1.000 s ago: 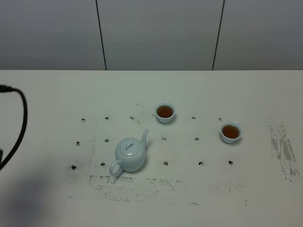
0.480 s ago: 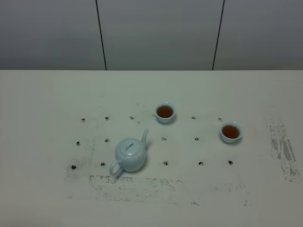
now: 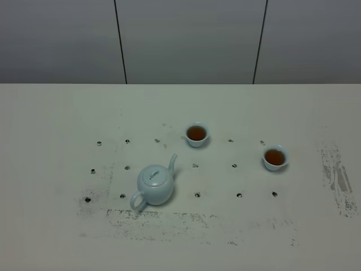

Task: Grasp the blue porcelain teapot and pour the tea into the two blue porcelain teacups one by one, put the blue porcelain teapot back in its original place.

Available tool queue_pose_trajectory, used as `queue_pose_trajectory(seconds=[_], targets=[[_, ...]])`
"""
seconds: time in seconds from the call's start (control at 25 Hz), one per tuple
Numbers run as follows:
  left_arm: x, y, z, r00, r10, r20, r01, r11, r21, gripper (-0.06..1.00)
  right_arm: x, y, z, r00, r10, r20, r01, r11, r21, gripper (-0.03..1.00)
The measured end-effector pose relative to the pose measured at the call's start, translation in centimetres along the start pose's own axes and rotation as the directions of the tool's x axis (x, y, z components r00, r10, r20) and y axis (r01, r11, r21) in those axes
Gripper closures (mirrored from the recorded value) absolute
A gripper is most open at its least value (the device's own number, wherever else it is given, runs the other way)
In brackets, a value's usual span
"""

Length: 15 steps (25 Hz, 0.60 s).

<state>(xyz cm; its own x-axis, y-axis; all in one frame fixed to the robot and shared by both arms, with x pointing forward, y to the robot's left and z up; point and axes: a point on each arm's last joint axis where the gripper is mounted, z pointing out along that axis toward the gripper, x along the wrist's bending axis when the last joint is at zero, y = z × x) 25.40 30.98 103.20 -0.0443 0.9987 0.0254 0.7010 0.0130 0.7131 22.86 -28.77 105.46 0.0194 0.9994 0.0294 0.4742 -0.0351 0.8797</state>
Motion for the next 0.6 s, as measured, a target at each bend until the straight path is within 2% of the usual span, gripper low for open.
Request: queue_pose_trajectory(seconds=[0.36,0.6], targets=[[0.2,-1.4,-1.4,1.000,-0.005,0.013,0.007,0.990,-0.142,0.46,0.0,0.0,0.0,1.000,0.000,0.000,0.000,1.000,0.000,0.76],[0.3,-1.5,-1.5,1.000,-0.008,0.006,0.009,0.988,-0.155,0.46,0.0,0.0,0.0,1.000,0.000,0.000,0.000,1.000,0.000,0.76]])
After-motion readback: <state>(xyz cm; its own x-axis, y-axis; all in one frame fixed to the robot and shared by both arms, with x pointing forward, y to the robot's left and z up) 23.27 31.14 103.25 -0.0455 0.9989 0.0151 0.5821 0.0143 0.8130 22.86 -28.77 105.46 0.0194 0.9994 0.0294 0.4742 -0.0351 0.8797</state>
